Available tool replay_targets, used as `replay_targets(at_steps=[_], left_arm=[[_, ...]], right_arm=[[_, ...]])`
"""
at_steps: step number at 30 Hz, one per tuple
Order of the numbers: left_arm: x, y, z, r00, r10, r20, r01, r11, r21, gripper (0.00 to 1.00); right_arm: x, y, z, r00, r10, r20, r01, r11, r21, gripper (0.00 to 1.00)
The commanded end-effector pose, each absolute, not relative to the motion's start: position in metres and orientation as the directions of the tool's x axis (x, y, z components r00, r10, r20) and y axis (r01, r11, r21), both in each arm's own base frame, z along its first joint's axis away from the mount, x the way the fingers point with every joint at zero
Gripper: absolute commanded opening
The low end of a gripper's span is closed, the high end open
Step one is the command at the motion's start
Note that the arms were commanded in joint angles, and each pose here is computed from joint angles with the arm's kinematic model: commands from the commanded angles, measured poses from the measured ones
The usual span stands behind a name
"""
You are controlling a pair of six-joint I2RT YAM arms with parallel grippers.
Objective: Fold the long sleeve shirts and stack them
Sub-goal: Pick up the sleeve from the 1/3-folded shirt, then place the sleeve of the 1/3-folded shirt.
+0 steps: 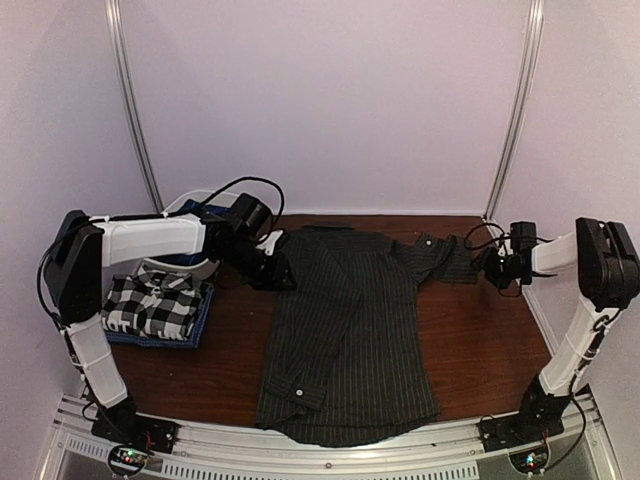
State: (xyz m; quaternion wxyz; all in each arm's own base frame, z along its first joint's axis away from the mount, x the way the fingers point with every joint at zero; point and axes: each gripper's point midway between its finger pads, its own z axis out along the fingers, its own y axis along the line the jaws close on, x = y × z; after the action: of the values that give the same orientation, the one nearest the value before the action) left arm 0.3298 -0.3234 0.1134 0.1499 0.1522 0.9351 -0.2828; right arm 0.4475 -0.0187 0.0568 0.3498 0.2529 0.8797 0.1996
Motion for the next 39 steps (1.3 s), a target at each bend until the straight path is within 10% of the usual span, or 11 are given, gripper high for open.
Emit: replay_targets(at_steps=[1, 9, 20, 39], left_arm=[[0.343, -0.335, 0.123, -0.893, 0.193, -0.407, 0.397, 0.763, -0.51, 0.34], [0.343, -0.336, 0.123, -0.892, 0.195, -0.407, 0.4, 0.759, -0.514, 0.34], [0.343, -0.335, 0.123, -0.892, 0.201, -0.405, 0.402, 0.762, -0.508, 0.34], [0.35, -0.328, 0.122, -0.899, 0.181, -0.398, 0.382, 0.77, -0.512, 0.34]], right_arm=[[0.464, -0.012, 0.056, -0.637, 0.558, -0.531, 0.234, 0.797, 0.557, 0.62], [0.473, -0.014, 0.038, -0.648, 0.558, -0.519, 0.245, 0.797, 0.552, 0.56], [0.487, -0.023, 0.083, -0.601, 0.519, -0.607, 0.221, 0.839, 0.498, 0.02], [0.425, 0.228, 0.131, -0.684, -0.041, -0.728, -0.296, 0.928, 0.226, 0.0]])
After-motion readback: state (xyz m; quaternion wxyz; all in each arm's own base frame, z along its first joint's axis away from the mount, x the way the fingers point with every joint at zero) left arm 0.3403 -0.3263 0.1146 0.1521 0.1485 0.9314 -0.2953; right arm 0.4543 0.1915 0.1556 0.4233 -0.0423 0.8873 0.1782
